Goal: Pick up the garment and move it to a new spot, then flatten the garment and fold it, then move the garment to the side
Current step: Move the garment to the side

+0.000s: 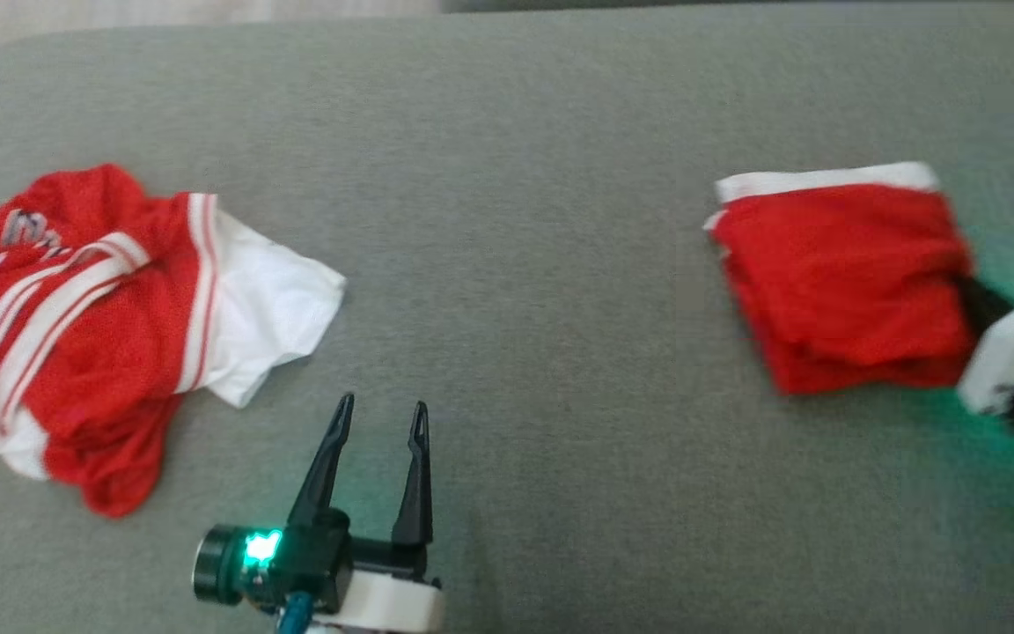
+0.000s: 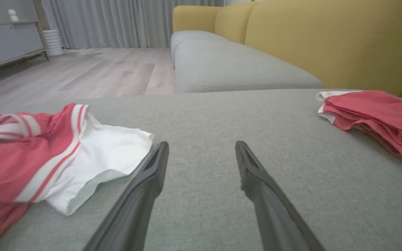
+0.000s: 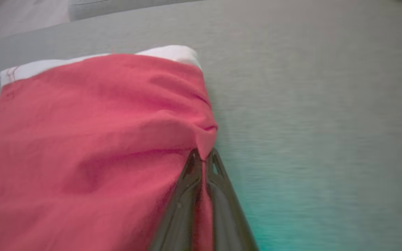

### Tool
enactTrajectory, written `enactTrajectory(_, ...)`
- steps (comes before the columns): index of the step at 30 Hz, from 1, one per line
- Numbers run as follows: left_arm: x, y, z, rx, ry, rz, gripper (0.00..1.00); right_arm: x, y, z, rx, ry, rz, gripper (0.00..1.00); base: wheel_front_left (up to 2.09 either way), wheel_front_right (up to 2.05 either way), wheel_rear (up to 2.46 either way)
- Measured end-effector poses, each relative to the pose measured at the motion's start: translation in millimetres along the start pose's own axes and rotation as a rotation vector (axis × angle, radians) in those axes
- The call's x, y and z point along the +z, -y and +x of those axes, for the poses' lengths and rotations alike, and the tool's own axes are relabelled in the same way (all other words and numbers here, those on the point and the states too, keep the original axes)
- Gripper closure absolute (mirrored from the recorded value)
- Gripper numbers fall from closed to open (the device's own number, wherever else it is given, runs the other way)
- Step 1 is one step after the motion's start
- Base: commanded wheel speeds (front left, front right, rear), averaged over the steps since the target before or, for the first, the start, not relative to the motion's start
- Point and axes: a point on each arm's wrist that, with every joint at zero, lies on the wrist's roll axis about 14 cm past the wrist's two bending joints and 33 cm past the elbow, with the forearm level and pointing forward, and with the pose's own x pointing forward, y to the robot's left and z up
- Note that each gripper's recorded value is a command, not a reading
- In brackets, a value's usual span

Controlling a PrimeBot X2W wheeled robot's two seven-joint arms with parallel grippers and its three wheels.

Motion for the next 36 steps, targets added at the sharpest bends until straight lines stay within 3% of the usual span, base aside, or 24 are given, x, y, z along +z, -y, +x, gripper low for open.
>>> enactTrajectory(6, -2, 22, 33, -0.103, 0.004, 0.005, 0.0, 39, 82, -17, -0.174, 0.045, -0.081, 1.0, 0.0, 0.0, 0.0)
enactTrajectory(17, -20, 55, 87, -0.242, -0.005, 0.002, 0.0, 55, 166, -30, -0.396, 0.021, -0.137, 1.0, 0.0, 0.0, 0.0)
enactTrajectory(18, -20, 55, 87, -0.242, -0.005, 0.002, 0.0, 55, 166, -30, -0.396, 0.021, -0.137, 0.56, 0.0, 0.0, 0.0)
enactTrajectory(19, -22, 57, 89, -0.253, -0.007, 0.003, 0.0, 56, 173, -33, -0.421, 0.028, -0.145, 0.0, 0.0, 0.0, 0.0)
enactTrajectory(23, -22, 62, 92, -0.268, -0.006, 0.006, 0.0, 63, 194, -47, -0.502, 0.049, -0.197, 0.0, 0.0, 0.0, 0.0)
enactTrajectory(27, -10, 60, 88, -0.263, 0.021, 0.019, 0.0, 75, 169, -40, -0.467, 0.131, -0.227, 0.0, 0.0, 0.0, 0.0)
enactTrajectory(32, 5, 55, 71, -0.236, 0.048, 0.026, 0.0, 98, 101, -30, -0.324, 0.309, -0.228, 0.0, 0.0, 0.0, 0.0)
enactTrajectory(36, 12, 45, 48, -0.19, 0.051, 0.024, 0.0, 71, 44, -32, -0.187, 0.353, -0.2, 0.0, 0.0, 0.0, 0.0)
